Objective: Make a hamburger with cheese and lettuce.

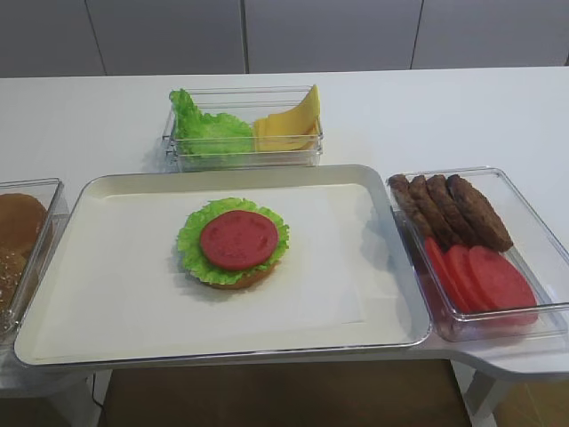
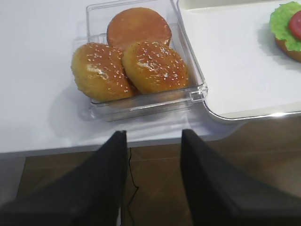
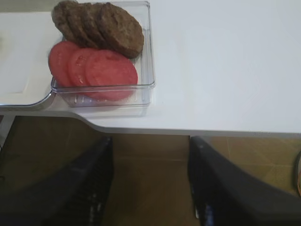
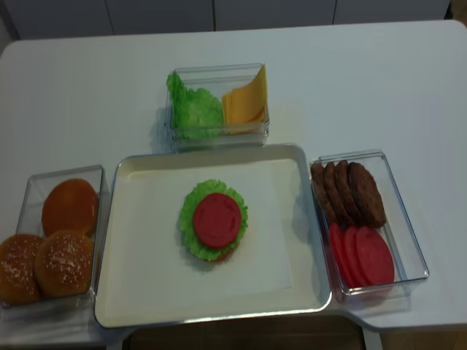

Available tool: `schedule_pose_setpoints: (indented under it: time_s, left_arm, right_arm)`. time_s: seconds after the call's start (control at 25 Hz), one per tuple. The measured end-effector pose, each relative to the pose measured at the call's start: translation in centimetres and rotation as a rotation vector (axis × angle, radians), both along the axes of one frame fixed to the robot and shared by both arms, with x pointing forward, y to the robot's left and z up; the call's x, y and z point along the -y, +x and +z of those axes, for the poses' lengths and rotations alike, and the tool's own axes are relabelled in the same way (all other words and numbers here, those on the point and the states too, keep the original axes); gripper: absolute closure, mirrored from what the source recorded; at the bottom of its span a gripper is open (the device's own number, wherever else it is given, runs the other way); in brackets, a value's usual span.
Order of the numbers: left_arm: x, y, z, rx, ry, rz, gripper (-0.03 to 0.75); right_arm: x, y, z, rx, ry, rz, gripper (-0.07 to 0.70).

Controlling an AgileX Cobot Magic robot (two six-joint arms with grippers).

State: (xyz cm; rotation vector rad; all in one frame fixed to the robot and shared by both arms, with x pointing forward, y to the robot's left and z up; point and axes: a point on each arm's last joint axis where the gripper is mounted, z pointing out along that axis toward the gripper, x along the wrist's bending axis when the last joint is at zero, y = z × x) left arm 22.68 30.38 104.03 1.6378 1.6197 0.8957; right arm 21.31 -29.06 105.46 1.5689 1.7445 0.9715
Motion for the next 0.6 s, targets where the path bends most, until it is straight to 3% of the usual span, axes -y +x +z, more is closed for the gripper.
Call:
schedule_pose_setpoints:
  time_s: [0.16, 0.36, 0.6]
  left_arm:
    - [0.0, 0.0, 0.0, 0.0, 0.0, 0.0, 0.427]
    - [0.0, 0.0, 0.0, 0.0, 0.0, 0.0, 0.428]
    - [0.0, 0.0, 0.0, 0.0, 0.0, 0.0, 0.427]
  right_arm:
    - [0.0, 0.7, -1.0, -0.009, -0.003, 0.0, 0.245]
    - [0.0, 1.3, -0.7, 0.072, -0.038, 0.02, 0.245]
    - [0.0, 1.6, -1.4, 0.043, -0.043, 0.023, 0.245]
